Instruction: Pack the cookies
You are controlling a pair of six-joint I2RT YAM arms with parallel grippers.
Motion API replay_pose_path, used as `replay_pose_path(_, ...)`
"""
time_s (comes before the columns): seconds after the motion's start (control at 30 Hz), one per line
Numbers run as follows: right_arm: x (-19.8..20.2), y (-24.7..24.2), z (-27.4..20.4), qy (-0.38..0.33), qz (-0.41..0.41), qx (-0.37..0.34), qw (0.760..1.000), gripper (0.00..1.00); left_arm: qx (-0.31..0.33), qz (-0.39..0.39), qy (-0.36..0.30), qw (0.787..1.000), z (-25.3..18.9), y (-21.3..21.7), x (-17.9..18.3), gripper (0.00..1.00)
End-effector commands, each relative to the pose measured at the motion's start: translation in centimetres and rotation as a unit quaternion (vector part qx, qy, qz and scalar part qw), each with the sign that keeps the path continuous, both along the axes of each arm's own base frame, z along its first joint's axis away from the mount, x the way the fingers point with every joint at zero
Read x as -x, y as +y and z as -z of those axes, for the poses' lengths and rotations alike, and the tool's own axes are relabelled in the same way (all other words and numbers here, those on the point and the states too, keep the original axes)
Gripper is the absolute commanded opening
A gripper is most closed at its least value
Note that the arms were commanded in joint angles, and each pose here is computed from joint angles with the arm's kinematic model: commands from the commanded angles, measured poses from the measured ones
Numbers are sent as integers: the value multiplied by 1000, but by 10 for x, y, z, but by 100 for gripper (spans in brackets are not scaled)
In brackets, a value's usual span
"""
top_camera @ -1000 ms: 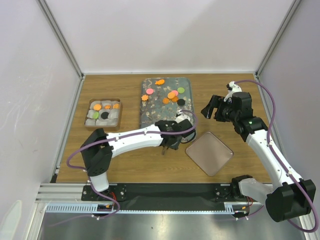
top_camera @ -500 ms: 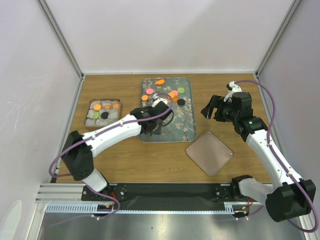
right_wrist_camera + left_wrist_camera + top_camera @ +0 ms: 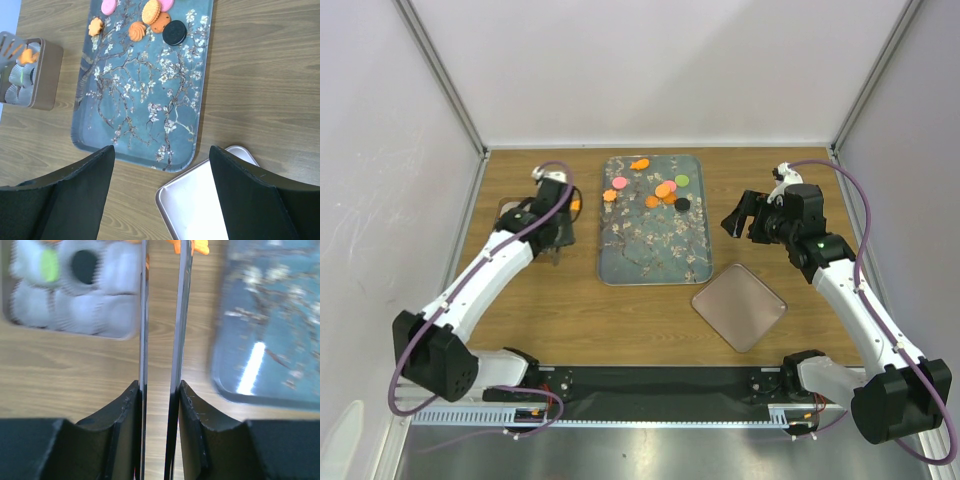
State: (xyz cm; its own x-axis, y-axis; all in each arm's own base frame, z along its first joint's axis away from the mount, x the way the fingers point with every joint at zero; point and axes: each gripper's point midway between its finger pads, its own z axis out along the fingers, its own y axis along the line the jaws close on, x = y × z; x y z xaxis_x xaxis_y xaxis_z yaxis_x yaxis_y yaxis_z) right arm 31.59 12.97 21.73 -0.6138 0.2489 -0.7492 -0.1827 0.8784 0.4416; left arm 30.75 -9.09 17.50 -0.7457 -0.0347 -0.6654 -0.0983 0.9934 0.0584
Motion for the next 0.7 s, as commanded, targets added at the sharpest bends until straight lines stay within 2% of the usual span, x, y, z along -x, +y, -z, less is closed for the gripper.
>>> replay_pose_path(0.0, -1, 4, -14, -24, -10, -5, 1000, 83, 4, -23, -14, 1000, -2, 31, -2, 36)
replay_pose_path(0.27, 0, 6, -14, -24, -15, -6, 1000, 83, -2, -84, -16, 996, 3, 84, -3, 37)
replay_pose_path(0.67, 1, 6, -14, -24, -14, -3, 1000, 83, -19, -92, 9, 996, 24, 91, -7, 36)
